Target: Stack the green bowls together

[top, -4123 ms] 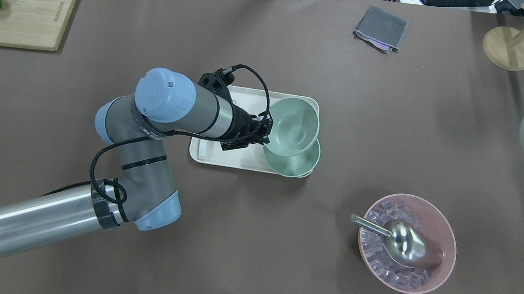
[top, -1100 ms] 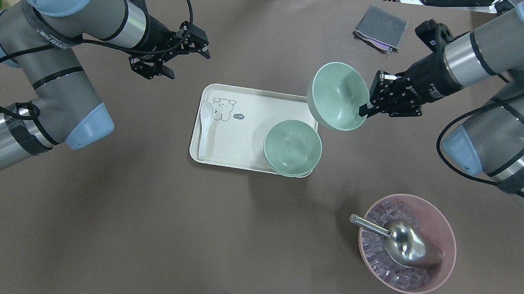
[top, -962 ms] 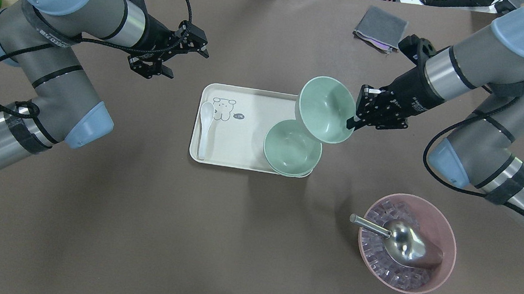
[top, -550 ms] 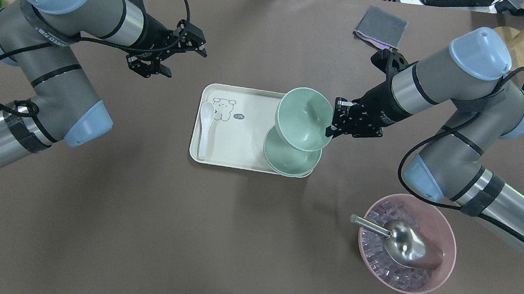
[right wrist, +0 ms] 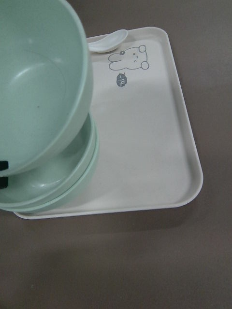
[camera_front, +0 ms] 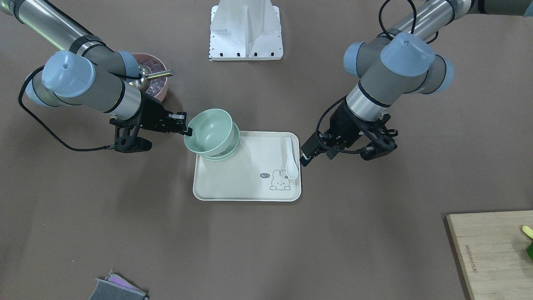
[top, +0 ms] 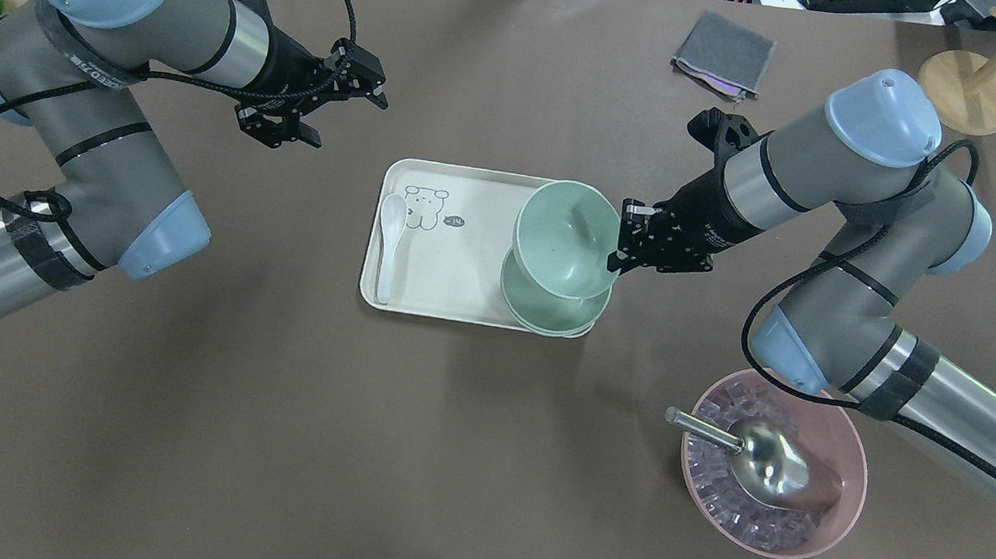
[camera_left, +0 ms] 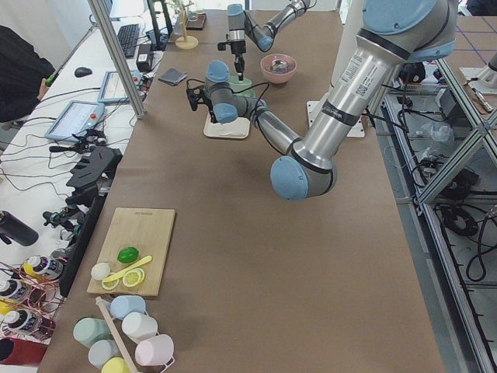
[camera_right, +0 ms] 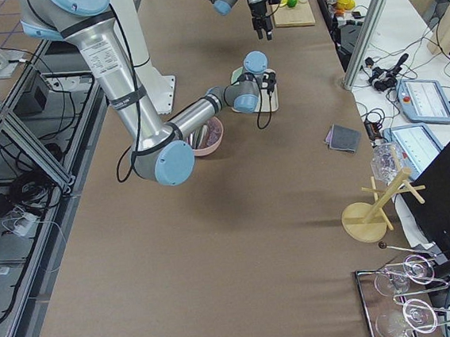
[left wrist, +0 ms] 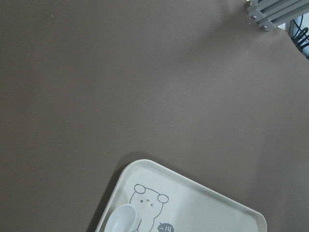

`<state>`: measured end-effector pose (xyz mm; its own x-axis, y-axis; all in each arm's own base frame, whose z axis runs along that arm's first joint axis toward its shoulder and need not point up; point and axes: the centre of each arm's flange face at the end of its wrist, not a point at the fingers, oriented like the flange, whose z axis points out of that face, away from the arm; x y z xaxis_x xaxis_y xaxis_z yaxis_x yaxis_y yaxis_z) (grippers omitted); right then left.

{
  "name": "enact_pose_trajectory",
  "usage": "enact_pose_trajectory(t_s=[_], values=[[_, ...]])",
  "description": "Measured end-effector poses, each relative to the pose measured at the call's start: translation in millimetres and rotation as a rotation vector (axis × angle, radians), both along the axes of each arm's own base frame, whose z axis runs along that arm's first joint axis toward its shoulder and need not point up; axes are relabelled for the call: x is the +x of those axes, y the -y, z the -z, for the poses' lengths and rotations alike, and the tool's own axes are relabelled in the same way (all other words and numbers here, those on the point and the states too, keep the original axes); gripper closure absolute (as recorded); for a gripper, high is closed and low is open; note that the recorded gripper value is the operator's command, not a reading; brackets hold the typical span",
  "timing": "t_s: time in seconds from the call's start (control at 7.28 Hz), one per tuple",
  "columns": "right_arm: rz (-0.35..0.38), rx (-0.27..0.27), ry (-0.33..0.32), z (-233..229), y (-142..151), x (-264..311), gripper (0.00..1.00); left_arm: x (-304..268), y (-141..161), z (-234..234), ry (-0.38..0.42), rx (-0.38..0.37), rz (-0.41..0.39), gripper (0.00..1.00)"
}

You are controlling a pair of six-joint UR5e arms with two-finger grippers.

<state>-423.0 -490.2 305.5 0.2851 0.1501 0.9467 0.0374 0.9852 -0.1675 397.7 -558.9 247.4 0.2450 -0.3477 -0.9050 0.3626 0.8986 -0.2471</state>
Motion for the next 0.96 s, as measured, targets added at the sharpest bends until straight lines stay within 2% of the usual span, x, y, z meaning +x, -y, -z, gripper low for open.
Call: enact_pose_trajectory(t_s=[0.41,0.96], values=[[0.008,0.006,-0.007,0.2,-13.3,-17.6,1.00,-0.2,0.8,-6.3,0.006,-0.006,0.002,0.02],[0.001,-0.018,-0.015,0.9,-6.9,-0.4,1.00,2.6,4.1,-13.5,0.010,-0.011,0.003,0.02]])
